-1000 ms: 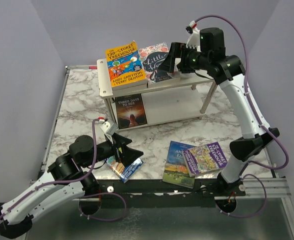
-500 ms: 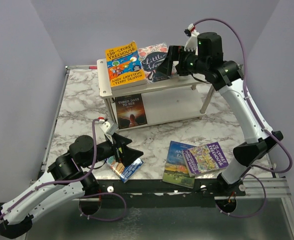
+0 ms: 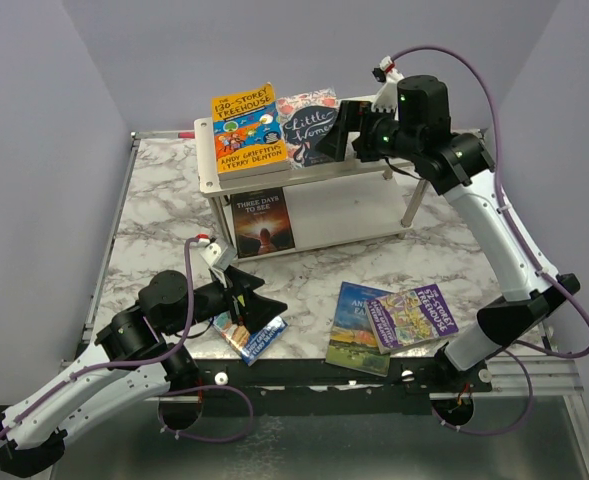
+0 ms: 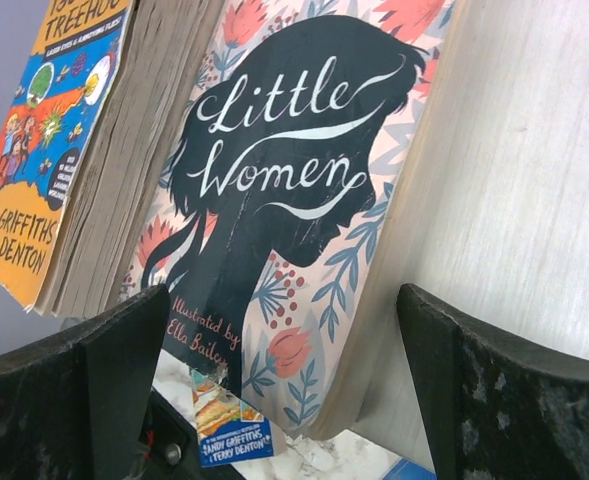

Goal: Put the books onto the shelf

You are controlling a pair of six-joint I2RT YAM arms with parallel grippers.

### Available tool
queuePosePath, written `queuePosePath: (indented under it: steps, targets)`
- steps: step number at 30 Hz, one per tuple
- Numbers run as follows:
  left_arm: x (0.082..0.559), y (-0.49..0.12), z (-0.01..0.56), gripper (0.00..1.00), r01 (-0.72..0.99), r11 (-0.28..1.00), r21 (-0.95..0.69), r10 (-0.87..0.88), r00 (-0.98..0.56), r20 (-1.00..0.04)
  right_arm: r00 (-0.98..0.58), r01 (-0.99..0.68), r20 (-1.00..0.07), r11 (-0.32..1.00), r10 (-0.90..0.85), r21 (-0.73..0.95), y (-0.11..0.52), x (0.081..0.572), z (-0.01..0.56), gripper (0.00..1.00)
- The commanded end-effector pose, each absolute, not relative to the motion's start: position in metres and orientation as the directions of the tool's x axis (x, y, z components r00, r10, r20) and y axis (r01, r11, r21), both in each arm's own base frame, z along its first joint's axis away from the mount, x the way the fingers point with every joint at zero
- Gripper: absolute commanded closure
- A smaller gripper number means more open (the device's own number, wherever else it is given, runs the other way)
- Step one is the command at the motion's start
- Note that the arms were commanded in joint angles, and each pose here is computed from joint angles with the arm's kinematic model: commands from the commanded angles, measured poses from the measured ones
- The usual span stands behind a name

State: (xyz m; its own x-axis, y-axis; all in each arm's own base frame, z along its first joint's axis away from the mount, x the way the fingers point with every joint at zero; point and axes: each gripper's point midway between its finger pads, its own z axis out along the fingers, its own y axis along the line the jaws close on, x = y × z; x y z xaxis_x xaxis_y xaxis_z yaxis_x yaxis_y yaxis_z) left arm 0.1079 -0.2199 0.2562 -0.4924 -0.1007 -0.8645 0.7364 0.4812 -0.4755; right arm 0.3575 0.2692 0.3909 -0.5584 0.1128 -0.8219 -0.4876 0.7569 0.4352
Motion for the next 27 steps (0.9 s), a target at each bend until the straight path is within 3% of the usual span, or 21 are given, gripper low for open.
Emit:
queuePosePath:
  steps: [1, 11, 17, 21, 27]
  targets:
    - [0.108, -0.222, 0.256, 0.01, 0.745, 0.471, -0.472, -0.105, -0.484, -0.869, -0.570, -0.368, -0.815, 0.854, 0.107, 0.369, 0.243, 0.359, 0.382, 0.00]
    - [0.119, -0.217, 0.252, 0.01, 0.690, 0.531, -0.493, -0.138, -0.503, -0.853, -0.420, -0.364, -0.899, 0.885, 0.124, 0.292, 0.196, 0.320, 0.393, 0.00]
    - [0.120, -0.224, 0.243, 0.01, 0.672, 0.537, -0.509, -0.107, -0.545, -0.832, -0.513, -0.303, -0.848, 0.896, 0.134, 0.325, 0.172, 0.277, 0.350, 0.00]
    - [0.121, -0.231, 0.241, 0.01, 0.677, 0.533, -0.507, -0.074, -0.560, -0.825, -0.582, -0.196, -0.788, 0.905, 0.203, 0.377, 0.152, 0.248, 0.306, 0.00]
    - [0.120, -0.246, 0.234, 0.01, 0.678, 0.503, -0.536, -0.044, -0.599, -0.799, -0.657, 0.143, -0.645, 0.905, 0.390, 0.401, 0.113, 0.217, 0.212, 0.03]
